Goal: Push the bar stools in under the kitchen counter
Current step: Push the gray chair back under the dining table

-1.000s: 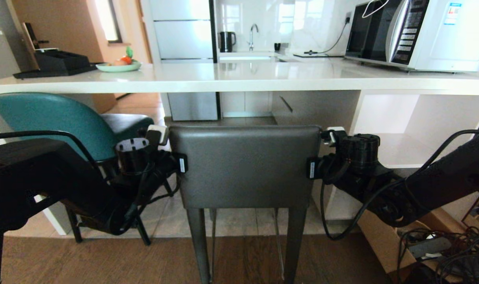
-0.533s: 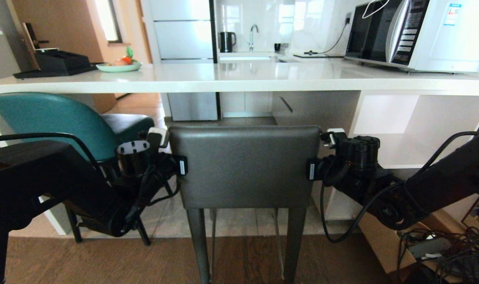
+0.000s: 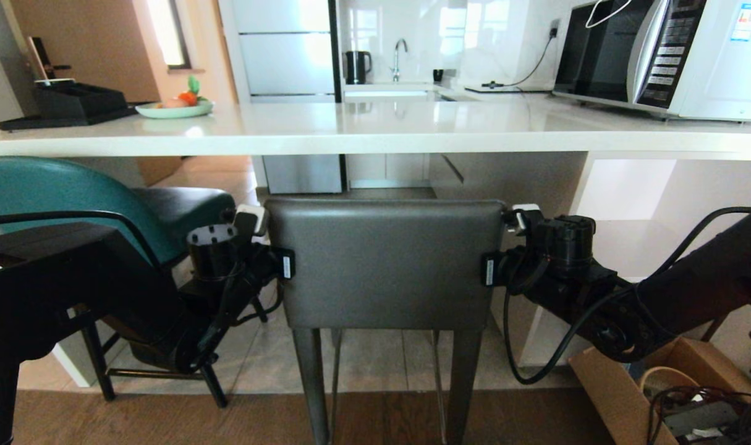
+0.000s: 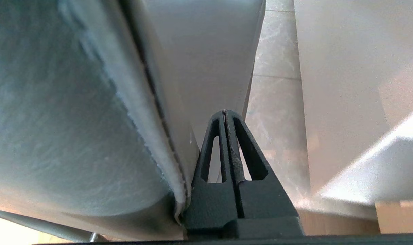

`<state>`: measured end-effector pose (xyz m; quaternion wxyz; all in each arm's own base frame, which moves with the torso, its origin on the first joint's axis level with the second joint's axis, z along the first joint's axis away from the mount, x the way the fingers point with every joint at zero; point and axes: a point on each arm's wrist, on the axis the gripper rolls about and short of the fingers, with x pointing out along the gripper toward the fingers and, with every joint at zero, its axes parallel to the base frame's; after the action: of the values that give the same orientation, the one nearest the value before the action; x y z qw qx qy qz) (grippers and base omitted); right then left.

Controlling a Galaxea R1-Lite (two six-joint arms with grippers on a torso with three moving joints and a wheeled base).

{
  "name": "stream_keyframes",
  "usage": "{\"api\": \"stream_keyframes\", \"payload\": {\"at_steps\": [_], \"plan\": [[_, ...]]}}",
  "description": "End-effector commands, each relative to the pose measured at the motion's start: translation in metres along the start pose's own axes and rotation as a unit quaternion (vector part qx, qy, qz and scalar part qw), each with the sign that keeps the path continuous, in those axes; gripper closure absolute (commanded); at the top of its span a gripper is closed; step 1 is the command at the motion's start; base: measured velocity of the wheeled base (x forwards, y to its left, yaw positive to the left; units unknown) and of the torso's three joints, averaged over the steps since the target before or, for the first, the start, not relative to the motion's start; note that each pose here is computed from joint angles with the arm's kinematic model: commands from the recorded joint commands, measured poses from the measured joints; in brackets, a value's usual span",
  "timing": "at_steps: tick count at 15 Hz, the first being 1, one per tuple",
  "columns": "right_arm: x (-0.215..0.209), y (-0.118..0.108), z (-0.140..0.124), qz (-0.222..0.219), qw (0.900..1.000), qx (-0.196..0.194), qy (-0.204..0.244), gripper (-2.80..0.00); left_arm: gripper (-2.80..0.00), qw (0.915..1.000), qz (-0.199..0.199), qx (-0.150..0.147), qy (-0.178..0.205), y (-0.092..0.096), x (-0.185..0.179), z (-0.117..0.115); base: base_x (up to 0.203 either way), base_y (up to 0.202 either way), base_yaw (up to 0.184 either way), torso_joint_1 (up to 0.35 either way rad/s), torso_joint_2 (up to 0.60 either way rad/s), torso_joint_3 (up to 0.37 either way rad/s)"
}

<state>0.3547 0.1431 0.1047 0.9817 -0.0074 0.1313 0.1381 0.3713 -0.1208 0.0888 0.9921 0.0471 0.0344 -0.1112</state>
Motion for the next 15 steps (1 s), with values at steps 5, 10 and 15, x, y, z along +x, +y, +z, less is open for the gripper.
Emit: {"api": "stream_keyframes", "payload": {"at_steps": [5,10,15], "plan": [[-0.0007,0.0000,0.0018,0.000,1.000,0.000,-0.005,0.00,0.00,1.0000,-0.001,0.000,-0.006,-0.0016,-0.0008,0.0026,0.190,0.000,0.002,0.003,0.00,0.003],[-0.0005,0.0001,0.0022,0.000,1.000,0.000,-0.006,0.00,0.00,1.0000,-0.002,0.000,-0.006,-0.0023,-0.0006,0.0023,0.189,0.000,0.003,0.003,0.00,0.002],[-0.0010,0.0000,0.0019,-0.001,1.000,0.001,-0.005,0.00,0.00,0.9999,-0.006,0.000,-0.009,-0.0050,-0.0019,0.0039,0.173,0.000,0.001,0.004,0.00,0.005]]}}
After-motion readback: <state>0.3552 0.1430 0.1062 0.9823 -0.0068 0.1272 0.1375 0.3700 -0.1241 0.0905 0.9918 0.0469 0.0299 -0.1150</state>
